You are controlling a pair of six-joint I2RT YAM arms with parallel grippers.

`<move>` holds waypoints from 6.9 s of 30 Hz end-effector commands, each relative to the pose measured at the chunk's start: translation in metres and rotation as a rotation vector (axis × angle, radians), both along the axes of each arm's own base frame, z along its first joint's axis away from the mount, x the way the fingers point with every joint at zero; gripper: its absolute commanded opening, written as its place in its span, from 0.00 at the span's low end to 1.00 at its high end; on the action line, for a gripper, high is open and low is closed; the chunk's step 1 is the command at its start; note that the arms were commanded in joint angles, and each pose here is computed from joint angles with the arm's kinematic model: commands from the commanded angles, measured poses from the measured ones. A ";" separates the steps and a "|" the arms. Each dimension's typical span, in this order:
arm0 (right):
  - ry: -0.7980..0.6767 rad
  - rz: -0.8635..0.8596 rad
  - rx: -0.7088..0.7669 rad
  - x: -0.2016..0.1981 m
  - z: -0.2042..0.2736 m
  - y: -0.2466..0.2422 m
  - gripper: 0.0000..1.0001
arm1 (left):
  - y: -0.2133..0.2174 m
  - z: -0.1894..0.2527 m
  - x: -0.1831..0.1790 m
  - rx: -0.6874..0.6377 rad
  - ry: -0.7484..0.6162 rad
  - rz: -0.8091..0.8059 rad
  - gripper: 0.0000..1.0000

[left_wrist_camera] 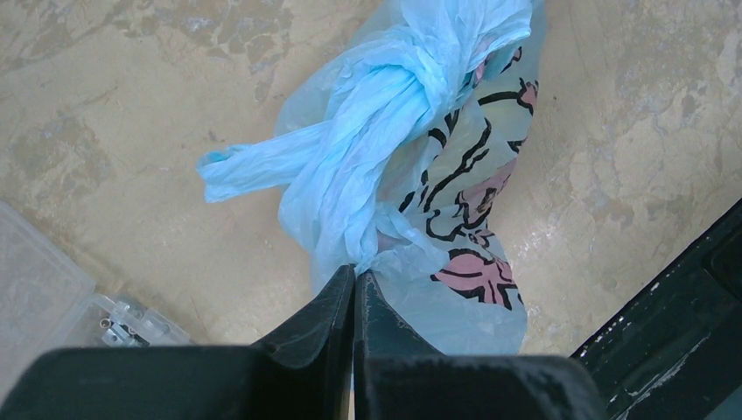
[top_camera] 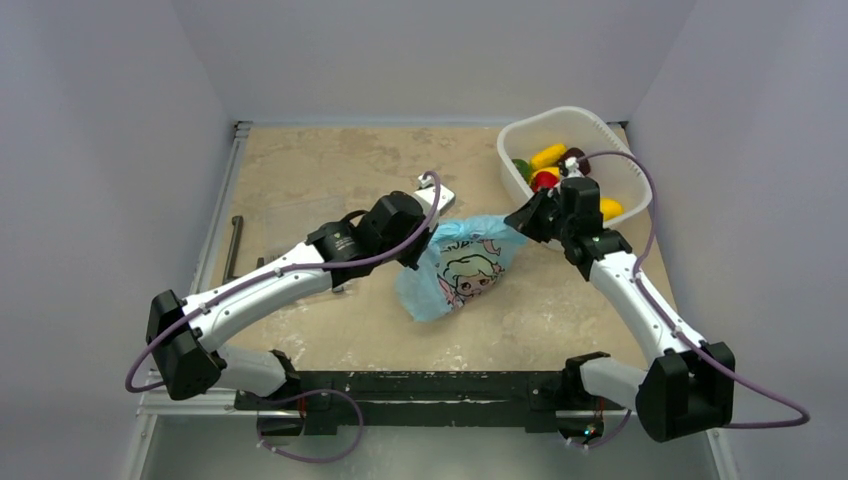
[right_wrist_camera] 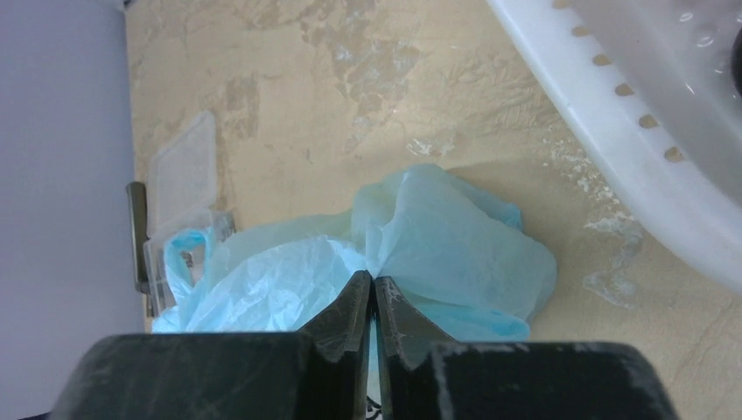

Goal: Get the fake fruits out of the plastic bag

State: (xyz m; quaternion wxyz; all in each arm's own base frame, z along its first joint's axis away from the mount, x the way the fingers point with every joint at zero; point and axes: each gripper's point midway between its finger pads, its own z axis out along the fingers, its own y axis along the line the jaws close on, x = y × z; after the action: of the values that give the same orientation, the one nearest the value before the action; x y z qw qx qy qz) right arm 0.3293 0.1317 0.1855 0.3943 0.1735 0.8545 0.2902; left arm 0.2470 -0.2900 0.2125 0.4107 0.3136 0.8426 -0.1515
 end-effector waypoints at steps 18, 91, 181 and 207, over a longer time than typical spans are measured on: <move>-0.125 0.291 -0.003 -0.064 0.058 0.063 0.75 | -0.005 0.000 0.000 0.026 -0.005 -0.025 0.00; -0.095 0.613 0.130 -0.059 0.062 0.118 0.00 | -0.007 0.041 -0.013 -0.097 -0.131 -0.110 0.69; -0.174 0.720 0.039 -0.036 0.105 0.155 0.57 | 0.045 0.084 -0.062 -0.500 0.166 0.205 0.21; -0.049 0.594 0.300 -0.075 0.066 0.228 0.42 | 0.040 0.060 -0.078 -0.548 0.252 0.182 0.00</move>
State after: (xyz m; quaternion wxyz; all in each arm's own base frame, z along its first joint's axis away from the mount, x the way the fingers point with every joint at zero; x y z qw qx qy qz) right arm 0.2375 0.3478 0.2274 0.2490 -0.0534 0.8341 0.4893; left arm 0.1709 -0.2492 0.2632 0.3787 0.1023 0.8505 -0.3504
